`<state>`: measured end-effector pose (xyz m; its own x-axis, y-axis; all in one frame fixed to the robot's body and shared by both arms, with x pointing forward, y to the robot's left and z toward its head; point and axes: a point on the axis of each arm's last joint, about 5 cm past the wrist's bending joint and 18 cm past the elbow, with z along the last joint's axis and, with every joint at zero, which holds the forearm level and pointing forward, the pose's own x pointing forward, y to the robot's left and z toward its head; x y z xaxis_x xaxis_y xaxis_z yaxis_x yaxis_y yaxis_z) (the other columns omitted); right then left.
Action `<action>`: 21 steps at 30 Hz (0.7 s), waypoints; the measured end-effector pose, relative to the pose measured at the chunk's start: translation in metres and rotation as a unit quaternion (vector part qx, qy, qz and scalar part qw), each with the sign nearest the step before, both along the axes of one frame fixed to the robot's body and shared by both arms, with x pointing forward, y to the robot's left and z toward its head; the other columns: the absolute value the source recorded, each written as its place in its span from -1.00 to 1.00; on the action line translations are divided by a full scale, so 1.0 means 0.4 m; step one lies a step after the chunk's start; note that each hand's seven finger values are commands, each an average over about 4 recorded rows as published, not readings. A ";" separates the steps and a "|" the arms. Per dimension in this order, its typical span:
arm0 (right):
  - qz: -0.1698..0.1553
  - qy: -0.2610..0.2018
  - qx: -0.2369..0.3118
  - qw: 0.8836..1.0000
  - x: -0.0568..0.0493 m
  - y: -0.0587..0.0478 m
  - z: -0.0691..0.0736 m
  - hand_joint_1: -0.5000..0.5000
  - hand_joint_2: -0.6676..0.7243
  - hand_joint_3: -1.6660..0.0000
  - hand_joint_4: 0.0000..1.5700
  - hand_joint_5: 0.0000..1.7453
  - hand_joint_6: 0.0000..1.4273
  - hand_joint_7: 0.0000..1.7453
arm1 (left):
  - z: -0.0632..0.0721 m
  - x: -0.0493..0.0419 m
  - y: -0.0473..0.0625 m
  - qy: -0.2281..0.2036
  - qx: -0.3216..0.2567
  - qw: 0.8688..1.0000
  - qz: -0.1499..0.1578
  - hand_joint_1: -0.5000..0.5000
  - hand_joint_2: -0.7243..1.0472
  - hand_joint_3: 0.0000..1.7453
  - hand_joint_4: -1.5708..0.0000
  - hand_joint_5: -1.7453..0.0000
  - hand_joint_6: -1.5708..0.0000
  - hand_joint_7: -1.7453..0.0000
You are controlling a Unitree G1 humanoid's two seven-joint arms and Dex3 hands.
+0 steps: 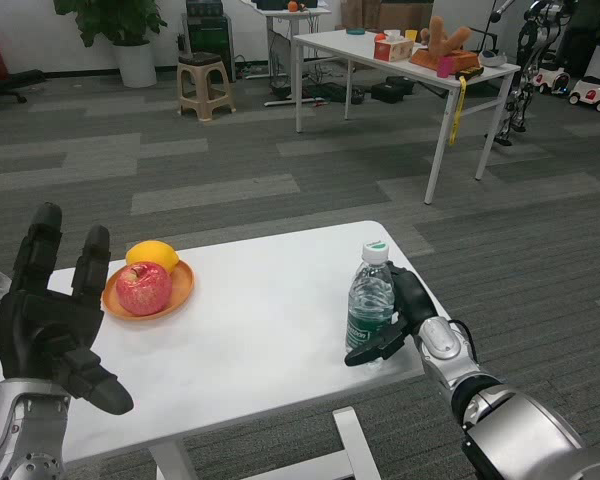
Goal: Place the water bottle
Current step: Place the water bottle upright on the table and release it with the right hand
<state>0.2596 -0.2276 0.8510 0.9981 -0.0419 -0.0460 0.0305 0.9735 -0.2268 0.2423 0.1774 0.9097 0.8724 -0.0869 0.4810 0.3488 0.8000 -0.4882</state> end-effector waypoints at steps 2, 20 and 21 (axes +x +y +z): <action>0.000 0.002 0.001 1.000 -0.002 -0.001 -0.002 -0.81 0.68 0.81 0.11 0.89 -0.70 0.68 | 0.000 0.000 0.000 0.000 0.000 1.000 0.000 -1.00 -0.90 -0.90 1.00 1.00 1.00 1.00; 0.003 0.028 0.005 1.000 -0.021 -0.009 -0.021 -0.92 1.00 0.90 -0.47 0.67 -0.96 0.46 | 0.000 0.000 0.000 0.000 0.000 1.000 0.000 -1.00 -0.90 -0.90 1.00 1.00 1.00 1.00; 0.002 0.028 0.005 1.000 -0.021 -0.009 -0.021 -0.92 1.00 0.90 -0.49 0.67 -0.96 0.48 | 0.000 0.000 0.000 0.000 0.000 1.000 0.000 -1.00 -0.90 -0.90 1.00 1.00 1.00 1.00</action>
